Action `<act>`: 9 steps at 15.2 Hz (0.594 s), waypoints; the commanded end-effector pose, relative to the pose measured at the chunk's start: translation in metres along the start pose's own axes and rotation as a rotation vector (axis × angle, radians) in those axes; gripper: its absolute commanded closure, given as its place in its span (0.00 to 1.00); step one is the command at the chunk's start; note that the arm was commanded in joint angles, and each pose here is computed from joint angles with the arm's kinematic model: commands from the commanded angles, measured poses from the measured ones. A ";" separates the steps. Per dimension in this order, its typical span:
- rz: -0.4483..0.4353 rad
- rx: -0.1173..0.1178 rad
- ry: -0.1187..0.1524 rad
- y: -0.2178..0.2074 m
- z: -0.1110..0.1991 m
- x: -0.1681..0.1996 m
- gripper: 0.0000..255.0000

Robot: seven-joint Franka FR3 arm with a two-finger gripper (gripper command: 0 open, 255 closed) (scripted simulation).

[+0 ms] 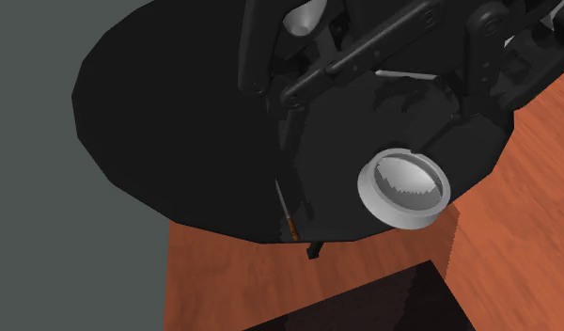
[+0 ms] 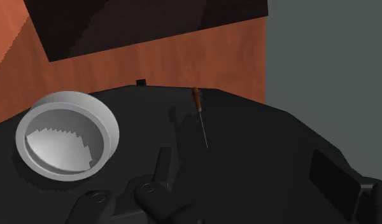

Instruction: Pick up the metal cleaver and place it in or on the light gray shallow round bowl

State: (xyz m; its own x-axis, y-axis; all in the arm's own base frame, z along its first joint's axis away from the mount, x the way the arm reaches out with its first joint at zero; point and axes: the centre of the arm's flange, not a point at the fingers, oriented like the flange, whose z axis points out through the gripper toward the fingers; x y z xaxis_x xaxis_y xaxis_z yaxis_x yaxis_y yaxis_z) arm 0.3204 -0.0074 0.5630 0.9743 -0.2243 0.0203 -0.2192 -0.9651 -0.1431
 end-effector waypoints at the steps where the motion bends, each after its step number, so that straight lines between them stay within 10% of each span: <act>1: 0.000 0.000 0.000 0.000 0.000 0.000 0.00; 9: -0.091 -0.052 -0.010 -0.010 0.101 0.032 0.00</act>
State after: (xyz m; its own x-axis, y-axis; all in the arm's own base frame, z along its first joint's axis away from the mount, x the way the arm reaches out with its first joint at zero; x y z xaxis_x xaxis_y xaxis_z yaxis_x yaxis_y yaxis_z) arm 0.3517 0.0058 0.4740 0.9890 -0.1464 0.0188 -0.1440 -0.9849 -0.0962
